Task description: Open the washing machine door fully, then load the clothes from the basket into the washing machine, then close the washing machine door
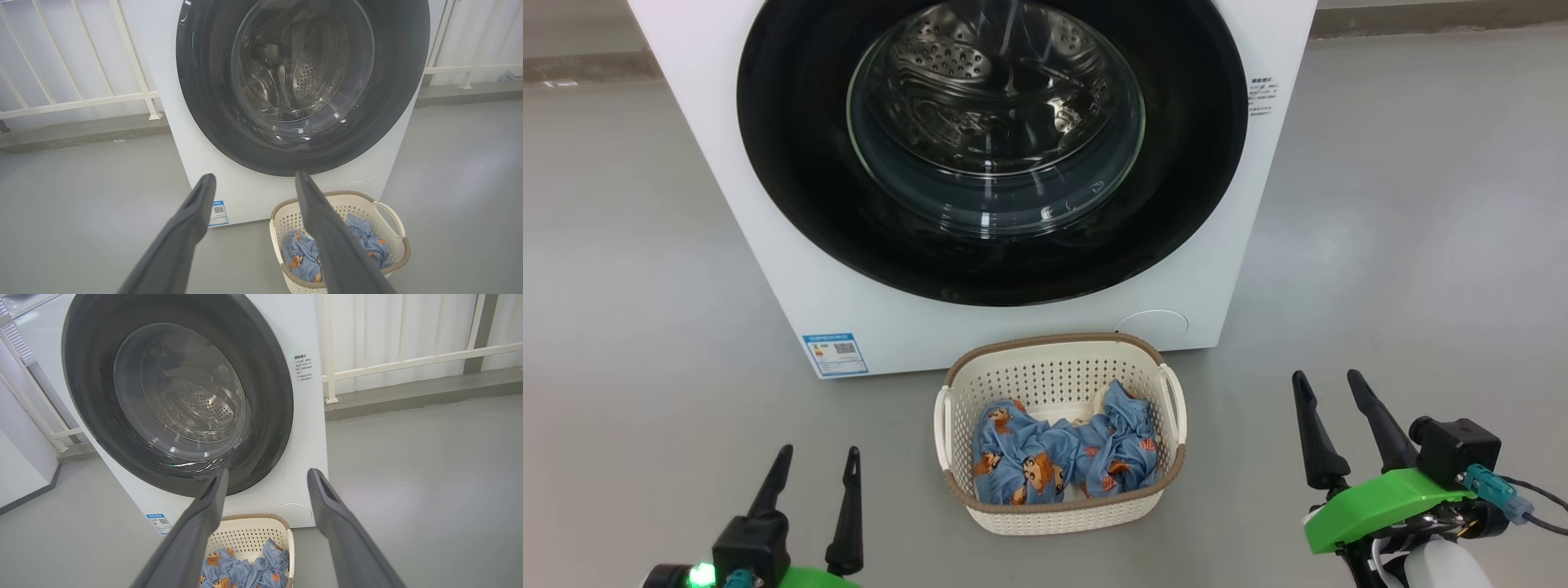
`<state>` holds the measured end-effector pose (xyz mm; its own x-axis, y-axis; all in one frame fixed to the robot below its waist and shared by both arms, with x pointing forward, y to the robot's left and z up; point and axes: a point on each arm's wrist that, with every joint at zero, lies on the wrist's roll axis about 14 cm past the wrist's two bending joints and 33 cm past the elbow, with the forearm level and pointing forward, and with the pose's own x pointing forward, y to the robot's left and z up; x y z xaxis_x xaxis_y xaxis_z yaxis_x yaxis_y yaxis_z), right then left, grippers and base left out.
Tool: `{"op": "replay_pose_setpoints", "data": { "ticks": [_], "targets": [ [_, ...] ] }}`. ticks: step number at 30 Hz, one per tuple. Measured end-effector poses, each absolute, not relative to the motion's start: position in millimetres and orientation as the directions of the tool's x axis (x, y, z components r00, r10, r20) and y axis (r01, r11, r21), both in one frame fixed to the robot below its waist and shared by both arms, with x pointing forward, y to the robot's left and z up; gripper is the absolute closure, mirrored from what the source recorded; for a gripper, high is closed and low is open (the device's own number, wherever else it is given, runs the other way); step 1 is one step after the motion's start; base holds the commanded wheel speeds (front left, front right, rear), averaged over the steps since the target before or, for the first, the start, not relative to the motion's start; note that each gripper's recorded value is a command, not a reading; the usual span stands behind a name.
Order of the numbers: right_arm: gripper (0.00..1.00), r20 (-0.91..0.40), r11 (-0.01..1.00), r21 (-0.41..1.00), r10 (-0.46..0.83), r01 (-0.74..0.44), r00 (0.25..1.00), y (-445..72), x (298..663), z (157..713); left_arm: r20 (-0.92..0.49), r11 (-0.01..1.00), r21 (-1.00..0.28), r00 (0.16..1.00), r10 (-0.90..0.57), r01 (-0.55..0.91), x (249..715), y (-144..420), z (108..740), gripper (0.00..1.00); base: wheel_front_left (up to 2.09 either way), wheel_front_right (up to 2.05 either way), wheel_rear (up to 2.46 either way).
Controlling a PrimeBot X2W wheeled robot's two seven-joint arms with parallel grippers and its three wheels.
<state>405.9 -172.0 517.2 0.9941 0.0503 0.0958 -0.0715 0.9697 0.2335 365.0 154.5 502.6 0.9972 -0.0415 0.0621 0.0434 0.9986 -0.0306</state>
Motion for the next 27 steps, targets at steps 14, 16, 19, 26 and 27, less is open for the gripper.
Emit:
{"op": "replay_pose_setpoints", "data": {
  "ticks": [14, 16, 19, 26, 27],
  "targets": [
    [0.0, 0.076, 0.97, 0.235, 0.053, -0.07, 0.996, -170.9, 406.2, 510.6, 0.057, 0.998, -0.031, 0.997, -0.052, 0.053, 364.9, 153.0, 501.0, 0.0, 0.0, 0.0, 0.0],
    [0.0, 0.075, 0.97, 0.234, 0.053, -0.069, 0.996, -171.1, 406.1, 510.2, 0.057, 0.998, -0.032, 0.997, -0.05, 0.052, 365.0, 153.5, 500.9, 0.0, 0.0, 0.0, 0.0],
    [0.0, 0.073, 0.97, 0.235, 0.052, -0.068, 0.996, -171.3, 406.0, 509.8, 0.056, 0.998, -0.033, 0.997, -0.051, 0.053, 365.1, 153.3, 500.6, 0.0, 0.0, 0.0, 0.0],
    [0.0, 0.071, 0.97, 0.235, 0.053, -0.068, 0.996, -171.1, 405.9, 509.1, 0.046, 0.998, -0.038, 0.998, -0.049, 0.051, 364.7, 153.5, 497.5, 0.0, 0.12, 0.12, -0.25],
    [0.0, 0.07, 0.97, 0.235, 0.053, -0.068, 0.996, -171.1, 405.9, 508.9, 0.044, 0.998, -0.038, 0.998, -0.049, 0.051, 364.5, 153.6, 496.6, 0.0, 0.41, 0.41, -0.82]
  ]
}}
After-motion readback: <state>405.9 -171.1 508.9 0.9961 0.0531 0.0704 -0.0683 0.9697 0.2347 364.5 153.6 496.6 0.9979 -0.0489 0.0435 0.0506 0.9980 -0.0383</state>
